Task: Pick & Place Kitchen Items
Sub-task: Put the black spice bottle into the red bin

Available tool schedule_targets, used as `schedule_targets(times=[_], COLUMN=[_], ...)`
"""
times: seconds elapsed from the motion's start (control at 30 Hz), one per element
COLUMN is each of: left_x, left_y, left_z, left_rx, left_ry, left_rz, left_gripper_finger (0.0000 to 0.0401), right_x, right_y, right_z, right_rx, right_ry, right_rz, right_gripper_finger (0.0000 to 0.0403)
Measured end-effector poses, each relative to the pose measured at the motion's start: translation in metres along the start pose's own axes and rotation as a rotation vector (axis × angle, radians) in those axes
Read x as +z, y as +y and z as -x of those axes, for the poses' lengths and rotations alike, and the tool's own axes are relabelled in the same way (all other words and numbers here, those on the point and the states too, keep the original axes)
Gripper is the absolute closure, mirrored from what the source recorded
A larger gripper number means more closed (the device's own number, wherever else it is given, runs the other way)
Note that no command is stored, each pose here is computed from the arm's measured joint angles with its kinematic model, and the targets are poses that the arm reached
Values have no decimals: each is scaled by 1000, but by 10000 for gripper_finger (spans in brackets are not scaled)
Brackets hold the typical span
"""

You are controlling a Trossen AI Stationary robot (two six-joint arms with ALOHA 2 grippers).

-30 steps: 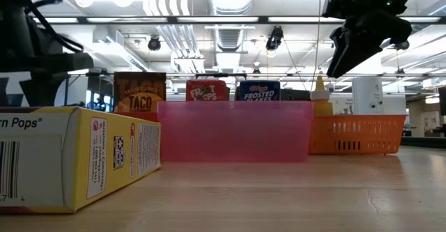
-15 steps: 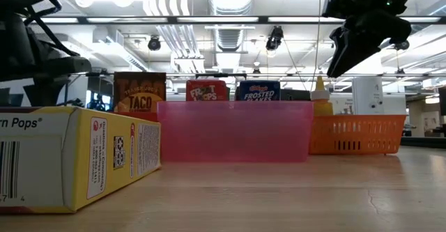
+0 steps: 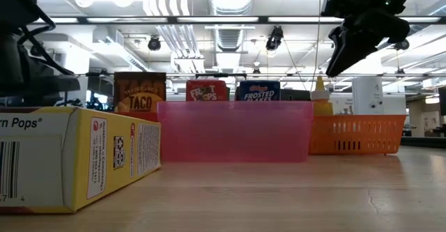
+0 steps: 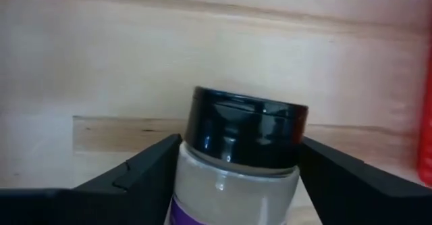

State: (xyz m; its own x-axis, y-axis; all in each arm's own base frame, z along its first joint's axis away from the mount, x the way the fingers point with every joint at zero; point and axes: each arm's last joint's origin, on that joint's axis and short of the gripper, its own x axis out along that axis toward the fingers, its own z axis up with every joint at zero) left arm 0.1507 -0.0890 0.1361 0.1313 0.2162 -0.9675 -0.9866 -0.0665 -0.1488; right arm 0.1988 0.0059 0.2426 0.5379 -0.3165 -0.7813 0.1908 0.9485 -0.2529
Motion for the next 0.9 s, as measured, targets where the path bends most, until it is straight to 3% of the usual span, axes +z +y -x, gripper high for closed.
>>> schedule_targets(times=[0.43, 0.53, 0.7, 0.9], left_x=[3, 3, 0, -2], left_y=[0, -2, -10, -14], left_z=[6, 9, 30, 74], left_rx=[-53, -77, -195, -378], left_ry=[-5, -14, -74, -209], left_rz=[-113, -143, -211, -275], left_gripper_finger=[181, 182, 167, 179], right_x=[1, 1, 2, 12], right_y=[0, 0, 0, 1], right_z=[0, 0, 0, 0], right_rx=[1, 1, 2, 23], right_ry=[-8, -6, -19, -117], right_rz=[-5, -2, 36, 32], right_gripper_finger=[351, 356, 364, 371])
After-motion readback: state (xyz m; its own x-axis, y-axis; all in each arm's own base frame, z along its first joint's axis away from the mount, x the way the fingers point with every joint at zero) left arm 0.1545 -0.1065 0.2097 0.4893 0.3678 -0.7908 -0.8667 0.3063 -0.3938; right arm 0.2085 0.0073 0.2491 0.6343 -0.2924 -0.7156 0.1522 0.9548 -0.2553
